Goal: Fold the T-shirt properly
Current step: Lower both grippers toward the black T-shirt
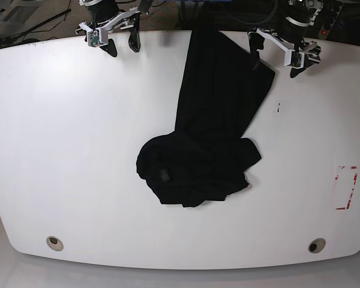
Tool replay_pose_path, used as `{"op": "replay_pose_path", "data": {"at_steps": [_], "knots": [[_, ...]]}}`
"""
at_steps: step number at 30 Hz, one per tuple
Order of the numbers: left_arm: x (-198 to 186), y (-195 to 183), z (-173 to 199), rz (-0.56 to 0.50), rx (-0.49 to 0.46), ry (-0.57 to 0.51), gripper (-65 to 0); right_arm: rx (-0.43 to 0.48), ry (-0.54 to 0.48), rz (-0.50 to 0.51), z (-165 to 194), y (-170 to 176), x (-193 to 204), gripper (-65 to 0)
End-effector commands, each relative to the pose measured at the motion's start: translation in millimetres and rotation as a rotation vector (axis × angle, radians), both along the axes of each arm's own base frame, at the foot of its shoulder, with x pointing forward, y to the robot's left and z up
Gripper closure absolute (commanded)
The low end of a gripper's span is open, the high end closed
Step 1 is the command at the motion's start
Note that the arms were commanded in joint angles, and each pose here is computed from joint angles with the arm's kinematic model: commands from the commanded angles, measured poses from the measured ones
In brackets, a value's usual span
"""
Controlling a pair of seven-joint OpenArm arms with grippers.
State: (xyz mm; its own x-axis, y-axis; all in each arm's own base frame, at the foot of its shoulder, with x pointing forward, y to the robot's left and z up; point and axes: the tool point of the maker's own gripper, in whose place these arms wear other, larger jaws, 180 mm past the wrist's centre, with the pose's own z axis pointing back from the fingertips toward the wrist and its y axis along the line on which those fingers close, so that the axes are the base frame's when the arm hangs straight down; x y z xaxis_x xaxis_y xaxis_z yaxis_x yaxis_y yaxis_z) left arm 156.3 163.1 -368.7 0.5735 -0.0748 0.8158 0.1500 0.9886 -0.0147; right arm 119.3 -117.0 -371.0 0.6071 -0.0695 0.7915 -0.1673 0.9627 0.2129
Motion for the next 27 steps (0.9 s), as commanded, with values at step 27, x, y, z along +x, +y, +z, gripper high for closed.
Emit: {"op": "replay_pose_path", "data": {"at_steps": [27], "knots": [[32,-28,-61,-0.073,-0.009,0.209,-53.6,-0.061,-0.131,0.054,31,-1,110,-34.6]]}}
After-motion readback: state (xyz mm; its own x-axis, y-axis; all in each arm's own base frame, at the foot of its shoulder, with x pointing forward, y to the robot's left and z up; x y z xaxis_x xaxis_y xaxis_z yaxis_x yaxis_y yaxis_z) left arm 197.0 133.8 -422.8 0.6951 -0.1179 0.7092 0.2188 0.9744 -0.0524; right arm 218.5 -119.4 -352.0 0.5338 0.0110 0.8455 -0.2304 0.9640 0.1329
